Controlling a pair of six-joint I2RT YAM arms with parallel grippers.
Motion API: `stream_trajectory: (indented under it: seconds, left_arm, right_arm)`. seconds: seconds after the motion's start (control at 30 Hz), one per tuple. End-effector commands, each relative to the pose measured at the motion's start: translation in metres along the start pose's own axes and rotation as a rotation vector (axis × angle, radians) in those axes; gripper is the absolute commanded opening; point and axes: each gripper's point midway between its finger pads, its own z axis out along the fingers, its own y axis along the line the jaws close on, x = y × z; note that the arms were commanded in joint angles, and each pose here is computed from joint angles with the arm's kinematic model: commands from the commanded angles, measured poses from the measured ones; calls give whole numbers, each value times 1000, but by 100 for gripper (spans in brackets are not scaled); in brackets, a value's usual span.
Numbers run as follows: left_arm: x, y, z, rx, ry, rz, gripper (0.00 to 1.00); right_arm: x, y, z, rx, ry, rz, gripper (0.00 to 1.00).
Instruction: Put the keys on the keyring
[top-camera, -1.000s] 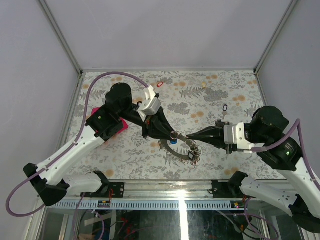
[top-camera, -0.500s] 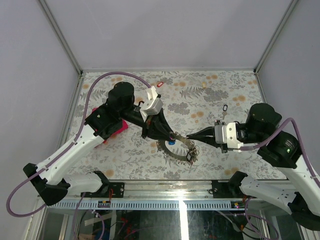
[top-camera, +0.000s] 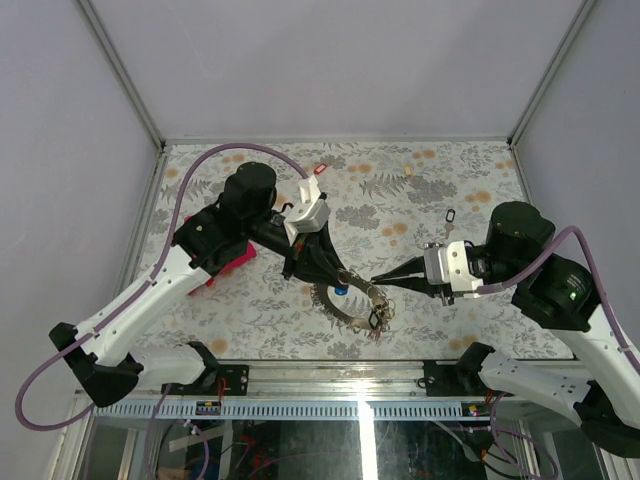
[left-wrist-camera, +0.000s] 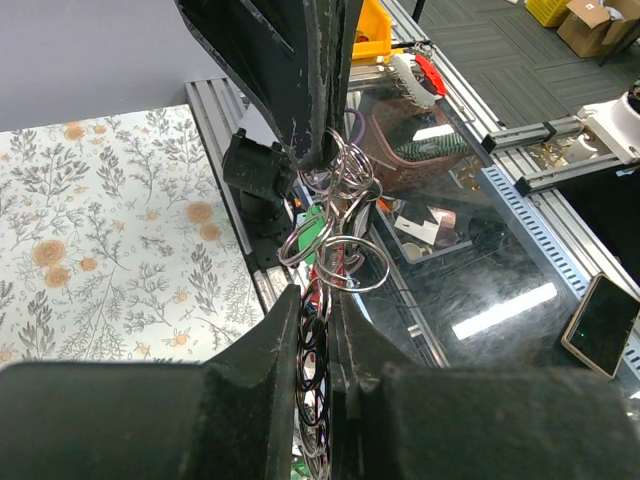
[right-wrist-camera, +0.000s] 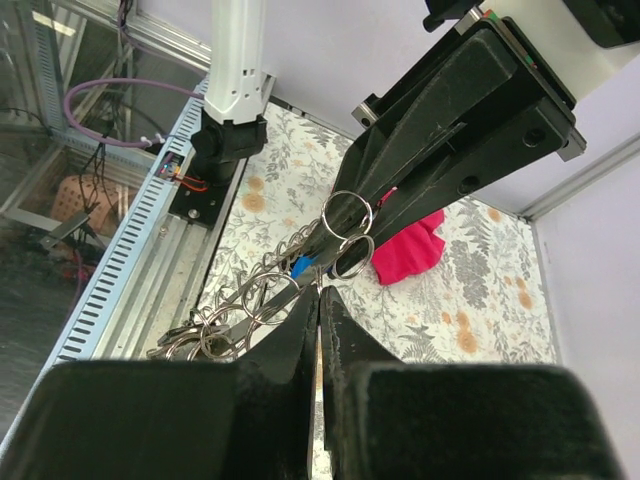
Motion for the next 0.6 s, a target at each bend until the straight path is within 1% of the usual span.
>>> stream_trajectory:
  seconds: [0.0,0.2,0.33,0.57]
  left_arm:
    - [-15,-14,-1,53,-8,53,0]
    - [-12,-14,3,60,9,46,0]
    - [-12,-15,5,63,10,48,0]
    - [-17,-19,6,71,8,61,0]
  right_arm:
    - [-24,5,-1,-44,-78,9,0]
    - [-28,8,0,-62,-98,29,0]
    - [-30,12,3,-94,-116,68,0]
    - [-22,19,9,-141,-112,140,0]
